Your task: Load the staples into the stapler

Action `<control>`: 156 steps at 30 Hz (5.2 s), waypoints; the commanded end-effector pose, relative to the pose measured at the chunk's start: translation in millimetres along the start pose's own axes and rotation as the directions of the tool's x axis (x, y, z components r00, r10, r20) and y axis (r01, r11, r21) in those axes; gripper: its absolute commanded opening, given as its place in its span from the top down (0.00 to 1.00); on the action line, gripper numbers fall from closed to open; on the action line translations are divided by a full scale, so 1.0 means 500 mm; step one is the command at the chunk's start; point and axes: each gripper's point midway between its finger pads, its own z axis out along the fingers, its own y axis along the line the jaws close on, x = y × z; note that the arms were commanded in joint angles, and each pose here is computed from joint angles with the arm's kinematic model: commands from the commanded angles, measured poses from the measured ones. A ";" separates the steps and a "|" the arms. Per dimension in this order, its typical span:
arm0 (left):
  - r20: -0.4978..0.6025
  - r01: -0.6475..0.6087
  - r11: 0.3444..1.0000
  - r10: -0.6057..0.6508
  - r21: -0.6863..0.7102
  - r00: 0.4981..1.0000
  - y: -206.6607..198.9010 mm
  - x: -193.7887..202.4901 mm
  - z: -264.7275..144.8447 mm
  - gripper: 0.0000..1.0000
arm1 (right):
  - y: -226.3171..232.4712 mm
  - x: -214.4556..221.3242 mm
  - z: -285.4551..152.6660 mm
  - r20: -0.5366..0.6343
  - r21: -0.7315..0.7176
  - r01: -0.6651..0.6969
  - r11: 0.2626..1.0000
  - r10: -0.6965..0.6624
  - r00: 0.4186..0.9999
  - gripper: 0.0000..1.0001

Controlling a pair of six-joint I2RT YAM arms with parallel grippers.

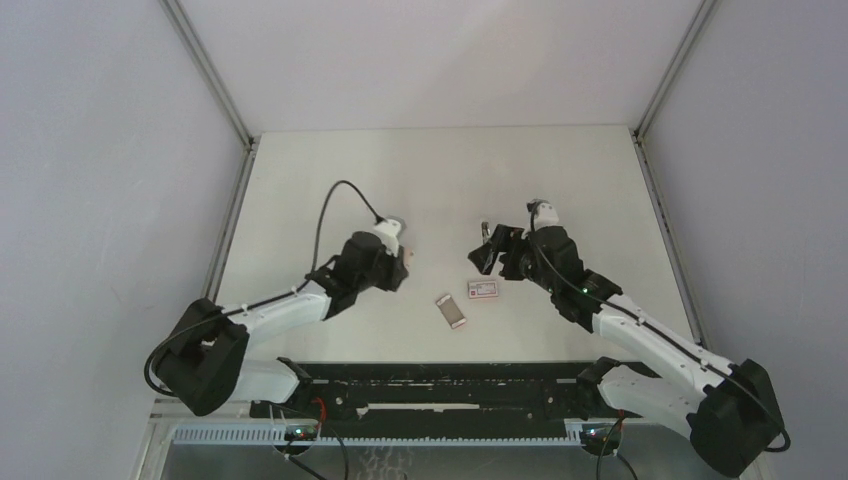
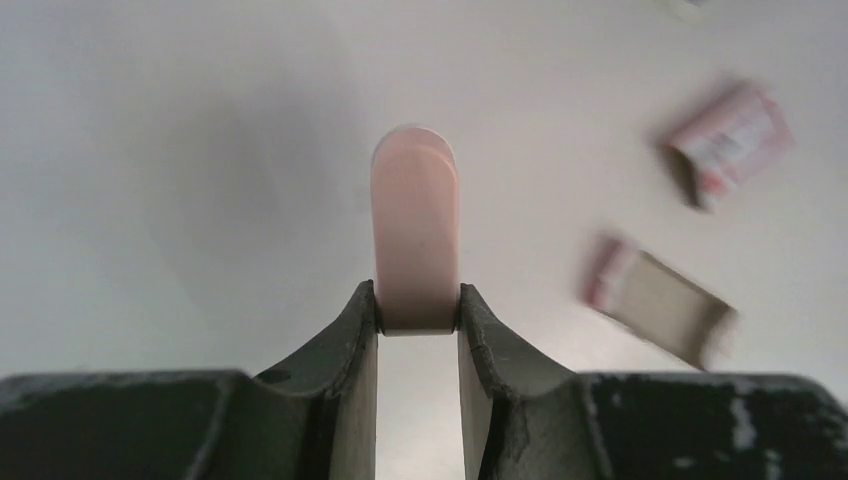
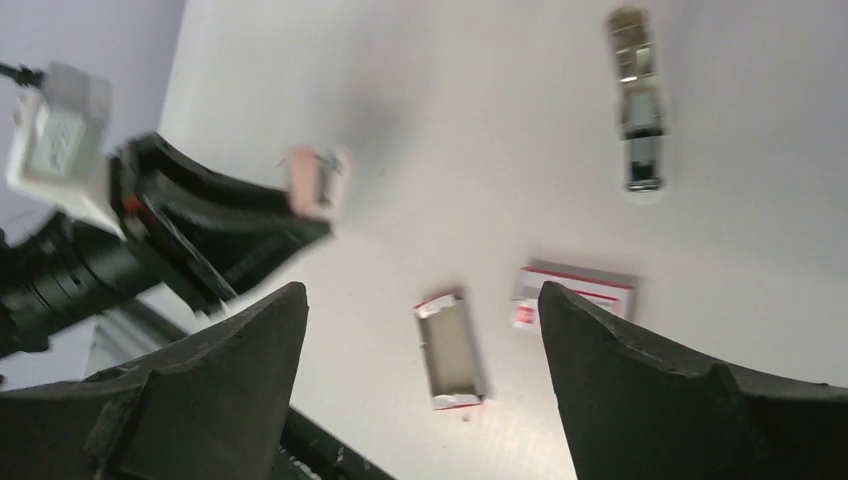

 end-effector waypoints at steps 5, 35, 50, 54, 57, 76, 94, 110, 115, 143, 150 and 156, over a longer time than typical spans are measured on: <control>0.015 0.183 0.915 -0.191 -0.360 0.982 0.214 -0.033 -0.020 1.00 | -0.076 -0.050 -0.053 0.085 0.172 0.097 0.980 -0.112 0.990 0.16; 0.327 0.279 0.894 -0.162 -0.351 0.931 0.238 -0.098 -0.122 0.23 | -0.167 -0.046 0.057 -0.068 0.321 0.286 0.903 -0.279 0.958 0.23; 0.347 0.292 0.903 -0.177 -0.314 0.921 0.223 -0.084 -0.137 0.22 | -0.224 -0.037 0.202 -0.227 0.406 0.398 0.823 -0.331 0.916 0.44; 0.351 0.290 0.905 -0.175 -0.311 0.920 0.222 -0.086 -0.138 0.23 | -0.236 -0.029 0.220 -0.249 0.403 0.406 0.820 -0.329 0.911 0.53; 0.347 0.291 0.905 -0.176 -0.312 0.921 0.222 -0.084 -0.137 0.22 | -0.242 -0.024 0.229 -0.262 0.398 0.410 0.821 -0.327 0.908 0.61; 0.360 0.277 0.927 -0.176 -0.252 0.916 0.201 -0.092 -0.135 0.23 | -0.192 -0.007 0.250 -0.295 0.215 0.555 0.803 -0.488 0.821 1.00; 0.358 0.322 0.944 -0.323 0.065 0.876 0.091 -0.079 -0.138 0.22 | 0.063 0.185 0.273 -0.205 -0.372 0.669 0.643 -0.760 0.616 1.00; 0.252 0.351 0.915 -0.394 0.201 0.884 0.049 -0.096 -0.080 0.21 | 0.097 0.152 0.240 -0.163 -0.311 0.612 0.728 -0.675 0.720 0.54; 0.225 0.352 0.917 -0.389 0.187 0.893 0.052 -0.107 -0.066 0.21 | 0.088 0.116 0.206 -0.169 -0.194 0.479 0.856 -0.510 0.843 0.53; 0.090 0.268 0.952 -0.282 0.146 0.955 0.022 -0.088 0.018 0.23 | 0.020 0.206 0.224 -0.331 -0.026 -0.004 1.000 -0.005 0.944 0.56; 0.111 0.213 0.965 -0.231 0.151 0.967 -0.004 -0.093 0.015 0.24 | 0.012 0.210 0.240 -0.331 -0.019 -0.016 1.000 0.009 0.943 0.59; 0.128 0.177 0.968 -0.201 0.179 0.971 -0.033 -0.090 0.007 0.24 | 0.006 0.210 0.247 -0.327 -0.017 -0.024 1.000 0.017 0.945 0.61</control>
